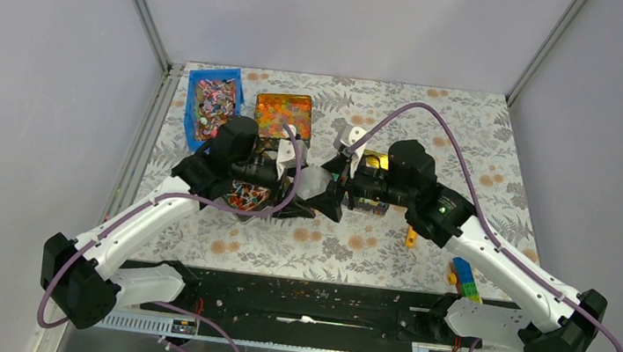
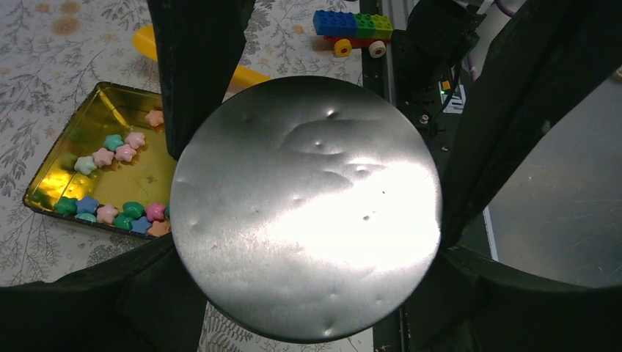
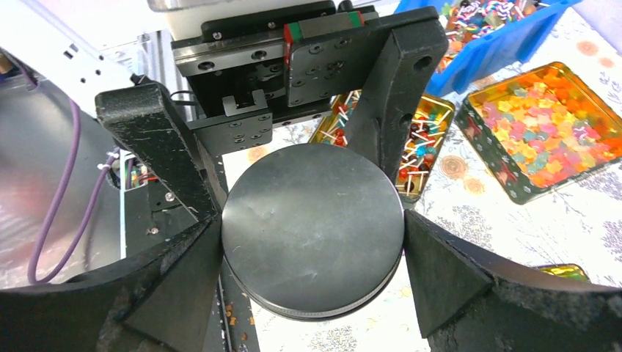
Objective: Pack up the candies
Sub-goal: Screw the bottle lid onto the packing bottle.
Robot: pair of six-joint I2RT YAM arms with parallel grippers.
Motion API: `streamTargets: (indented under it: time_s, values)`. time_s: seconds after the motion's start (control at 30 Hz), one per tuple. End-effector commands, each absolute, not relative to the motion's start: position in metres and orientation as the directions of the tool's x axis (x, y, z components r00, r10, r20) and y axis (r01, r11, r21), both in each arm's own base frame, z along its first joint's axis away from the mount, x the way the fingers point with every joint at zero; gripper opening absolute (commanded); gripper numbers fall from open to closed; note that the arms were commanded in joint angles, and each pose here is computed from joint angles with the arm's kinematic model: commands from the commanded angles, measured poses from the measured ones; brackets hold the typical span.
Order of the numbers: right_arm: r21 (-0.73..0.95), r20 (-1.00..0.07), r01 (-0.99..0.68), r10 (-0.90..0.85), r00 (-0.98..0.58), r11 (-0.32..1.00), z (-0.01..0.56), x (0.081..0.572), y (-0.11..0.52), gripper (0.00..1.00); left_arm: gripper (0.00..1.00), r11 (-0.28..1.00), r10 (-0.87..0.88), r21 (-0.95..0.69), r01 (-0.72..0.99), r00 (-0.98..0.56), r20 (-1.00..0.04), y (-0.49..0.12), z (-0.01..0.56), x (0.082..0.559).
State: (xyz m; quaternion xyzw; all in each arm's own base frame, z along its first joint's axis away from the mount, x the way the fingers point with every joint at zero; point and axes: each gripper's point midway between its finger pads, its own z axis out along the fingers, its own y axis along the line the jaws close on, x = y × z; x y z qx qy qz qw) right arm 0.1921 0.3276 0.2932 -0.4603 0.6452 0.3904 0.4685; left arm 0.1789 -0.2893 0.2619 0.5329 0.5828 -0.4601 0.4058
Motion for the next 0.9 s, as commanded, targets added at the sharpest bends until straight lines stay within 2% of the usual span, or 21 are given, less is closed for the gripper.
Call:
streamTargets:
  time_s: [0.0,0.1,0.3,0.33,0.37,0.4,0.43,0.5,0.57,0.67,0.87]
  values:
    - [0.068,-0.907,-0.908,-0.354,-0.229,0.413,0.237,0.207,0.325,0.0,0.24,0.079,0.038,0.122,0.989,0.12,-0.992,-0.306,0.355,0.205]
    - [0.077,-0.904,-0.897,-0.348,-0.247,0.435,0.235,0.21,0.324,0.0,0.24,0.077,0.04,0.124,0.989,0.122,-0.992,-0.306,0.354,0.205]
    - [0.111,-0.904,-0.92,-0.347,-0.251,0.375,0.235,0.199,0.331,0.0,0.24,0.063,0.041,0.13,0.989,0.128,-0.991,-0.306,0.352,0.203]
    - [0.115,-0.904,-0.92,-0.345,-0.253,0.374,0.236,0.199,0.332,0.03,0.24,0.06,0.042,0.131,0.99,0.129,-0.991,-0.306,0.351,0.203]
    - [0.116,-0.904,-0.919,-0.343,-0.255,0.378,0.235,0.199,0.331,0.11,0.24,0.058,0.042,0.132,0.99,0.13,-0.991,-0.306,0.351,0.202]
    - [0.113,-0.904,-0.919,-0.344,-0.253,0.379,0.235,0.199,0.33,0.23,0.24,0.054,0.043,0.134,0.99,0.131,-0.99,-0.306,0.35,0.201]
    - [0.107,-0.905,-0.919,-0.345,-0.248,0.381,0.236,0.199,0.329,0.42,0.24,0.051,0.043,0.136,0.989,0.134,-0.99,-0.305,0.35,0.199]
    - [0.086,-0.911,-0.921,-0.344,-0.226,0.379,0.237,0.198,0.326,0.7,0.24,0.043,0.051,0.139,0.989,0.137,-0.989,-0.304,0.346,0.197]
    - [0.049,-0.919,-0.927,-0.347,-0.189,0.372,0.239,0.198,0.321,0.85,0.24,0.034,0.066,0.137,0.99,0.135,-0.989,-0.302,0.341,0.194]
    - [-0.008,-0.931,-0.933,-0.343,-0.125,0.361,0.245,0.197,0.314,0.97,0.24,0.019,0.087,0.134,0.991,0.132,-0.987,-0.299,0.334,0.189]
    - [-0.113,-0.943,-0.953,-0.333,0.013,0.281,0.256,0.183,0.3,1.0,0.24,-0.03,0.13,0.13,0.991,0.133,-0.983,-0.291,0.324,0.175]
